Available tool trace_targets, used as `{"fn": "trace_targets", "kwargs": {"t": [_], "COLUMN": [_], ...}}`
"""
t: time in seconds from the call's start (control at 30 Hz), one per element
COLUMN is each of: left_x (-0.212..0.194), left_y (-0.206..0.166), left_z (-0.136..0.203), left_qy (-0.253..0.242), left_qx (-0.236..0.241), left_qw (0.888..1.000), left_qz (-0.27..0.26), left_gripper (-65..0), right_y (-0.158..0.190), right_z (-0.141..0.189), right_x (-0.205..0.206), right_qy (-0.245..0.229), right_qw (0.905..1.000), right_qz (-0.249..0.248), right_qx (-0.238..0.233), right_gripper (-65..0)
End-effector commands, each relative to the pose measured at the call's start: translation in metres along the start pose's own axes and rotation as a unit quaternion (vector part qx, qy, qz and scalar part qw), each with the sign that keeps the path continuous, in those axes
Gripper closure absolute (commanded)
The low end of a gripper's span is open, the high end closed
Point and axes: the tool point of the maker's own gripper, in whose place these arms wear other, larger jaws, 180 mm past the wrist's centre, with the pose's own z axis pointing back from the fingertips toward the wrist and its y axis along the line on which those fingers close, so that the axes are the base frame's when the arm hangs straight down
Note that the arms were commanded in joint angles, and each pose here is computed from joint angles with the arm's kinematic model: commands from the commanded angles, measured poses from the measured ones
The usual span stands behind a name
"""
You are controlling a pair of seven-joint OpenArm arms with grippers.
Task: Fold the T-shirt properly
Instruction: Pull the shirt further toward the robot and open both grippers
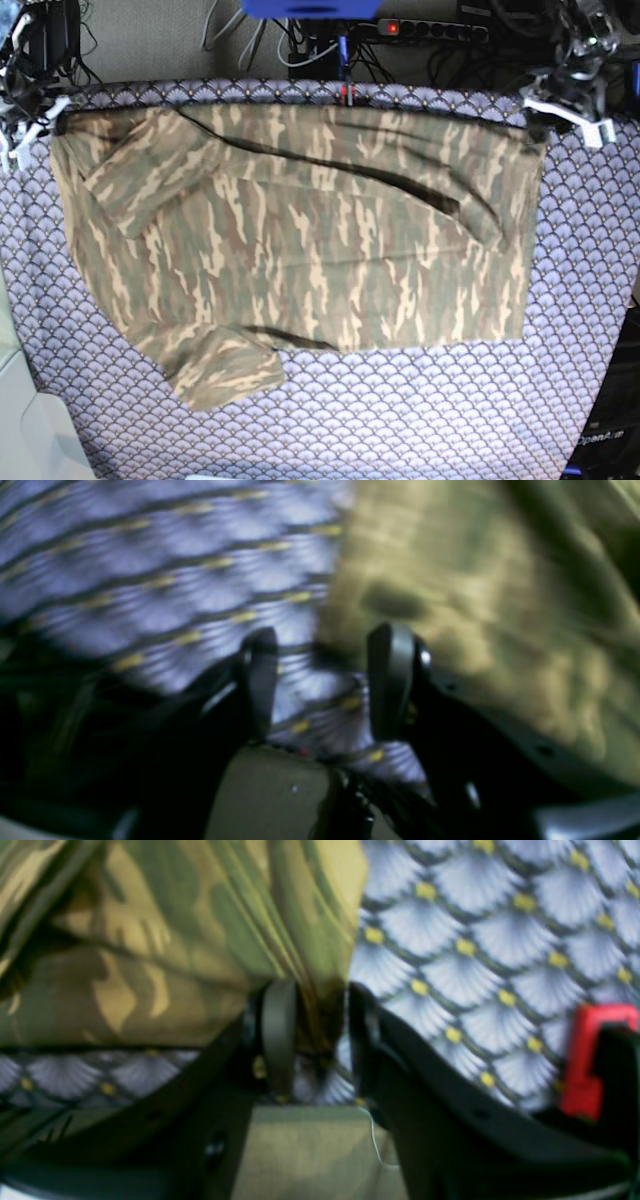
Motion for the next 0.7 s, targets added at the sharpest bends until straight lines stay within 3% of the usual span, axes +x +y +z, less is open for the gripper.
{"fn": "trace_targets", "kwargs": {"t": [0.0,0.43,0.5,0.67], "left_x": [0.012,0.004,0.005,0.005], "left_y": [-0.003,0.001,0.002,0.003], "left_z": [0.003,0.008,0.008,0.012], "left_qy": [-0.021,-0.012,-0.012,-0.014], "left_qx": [-0.013,-0.011,-0.011,-0.008], "left_qw": [1.0,1.0,1.0,1.0], "left_qz": [-0.007,-0.013,-0.015,-0.014], "left_gripper": [-28.8,-28.8,-28.8,-28.8], "right_y": [-0.01,-0.002,-0.001,0.011], "right_z": [0.005,0.006,0.011,0.031], "right_x": [0.009,0.0,0.007,0.019], "right_qy": [-0.012,-0.005,-0.014,-0.04], "right_qw": [0.9998,1.0,0.9997,0.998], "right_qz": [0.008,0.005,0.015,0.045], "right_qx": [-0.013,-0.007,-0.011,-0.021], "right_gripper": [-19.8,-20.2,-22.4,-35.3]}}
